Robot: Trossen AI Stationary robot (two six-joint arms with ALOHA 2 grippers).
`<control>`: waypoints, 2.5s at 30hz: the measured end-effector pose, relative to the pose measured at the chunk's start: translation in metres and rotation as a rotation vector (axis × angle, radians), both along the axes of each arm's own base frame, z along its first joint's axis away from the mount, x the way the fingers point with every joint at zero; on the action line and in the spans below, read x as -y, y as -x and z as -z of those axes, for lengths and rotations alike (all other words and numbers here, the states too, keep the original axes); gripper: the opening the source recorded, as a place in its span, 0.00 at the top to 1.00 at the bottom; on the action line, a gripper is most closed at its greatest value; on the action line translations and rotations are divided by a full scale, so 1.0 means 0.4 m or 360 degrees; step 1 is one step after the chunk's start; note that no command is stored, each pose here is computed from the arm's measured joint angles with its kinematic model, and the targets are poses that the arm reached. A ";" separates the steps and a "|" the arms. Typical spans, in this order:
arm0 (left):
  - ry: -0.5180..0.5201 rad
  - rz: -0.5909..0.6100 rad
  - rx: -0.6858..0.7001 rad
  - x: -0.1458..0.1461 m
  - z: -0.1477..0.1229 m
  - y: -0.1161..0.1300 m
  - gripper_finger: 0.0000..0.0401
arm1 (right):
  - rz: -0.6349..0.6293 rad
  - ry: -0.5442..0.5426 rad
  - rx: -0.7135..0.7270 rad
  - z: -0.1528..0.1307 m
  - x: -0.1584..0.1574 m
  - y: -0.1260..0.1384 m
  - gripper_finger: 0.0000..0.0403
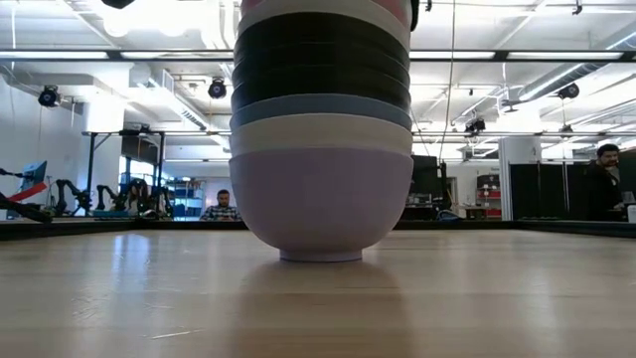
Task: Nest bowls inside each other
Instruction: Stack the light blue bowl on top of the pink bowl, then return to Home Position
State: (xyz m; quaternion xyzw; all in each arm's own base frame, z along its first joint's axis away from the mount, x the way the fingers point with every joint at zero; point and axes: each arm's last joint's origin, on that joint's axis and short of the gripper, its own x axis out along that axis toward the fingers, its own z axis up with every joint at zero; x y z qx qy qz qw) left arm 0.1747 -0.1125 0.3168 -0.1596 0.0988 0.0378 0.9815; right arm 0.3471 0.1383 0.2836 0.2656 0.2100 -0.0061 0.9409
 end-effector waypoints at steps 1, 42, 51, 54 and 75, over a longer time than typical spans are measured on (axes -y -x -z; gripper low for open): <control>0.0000 0.0000 0.0000 0.000 0.000 0.000 1.00 | -0.0001 0.0001 0.0007 -0.004 0.000 -0.001 0.84; -0.0086 0.0147 0.0293 -0.059 -0.069 -0.135 1.00 | -0.0109 0.0049 0.0727 -0.208 0.009 0.069 0.84; -0.0158 -0.0021 0.0877 -0.166 -0.186 -0.127 1.00 | -0.0272 -0.0067 0.1720 -0.228 0.266 0.073 0.84; -0.0201 -0.0117 0.0925 -0.222 -0.210 -0.095 1.00 | -0.0348 0.0010 0.1758 -0.265 0.369 0.132 0.84; -0.0118 -0.0593 0.0660 -0.264 -0.047 0.109 1.00 | 0.0344 0.0158 0.1809 -0.107 0.353 0.800 0.84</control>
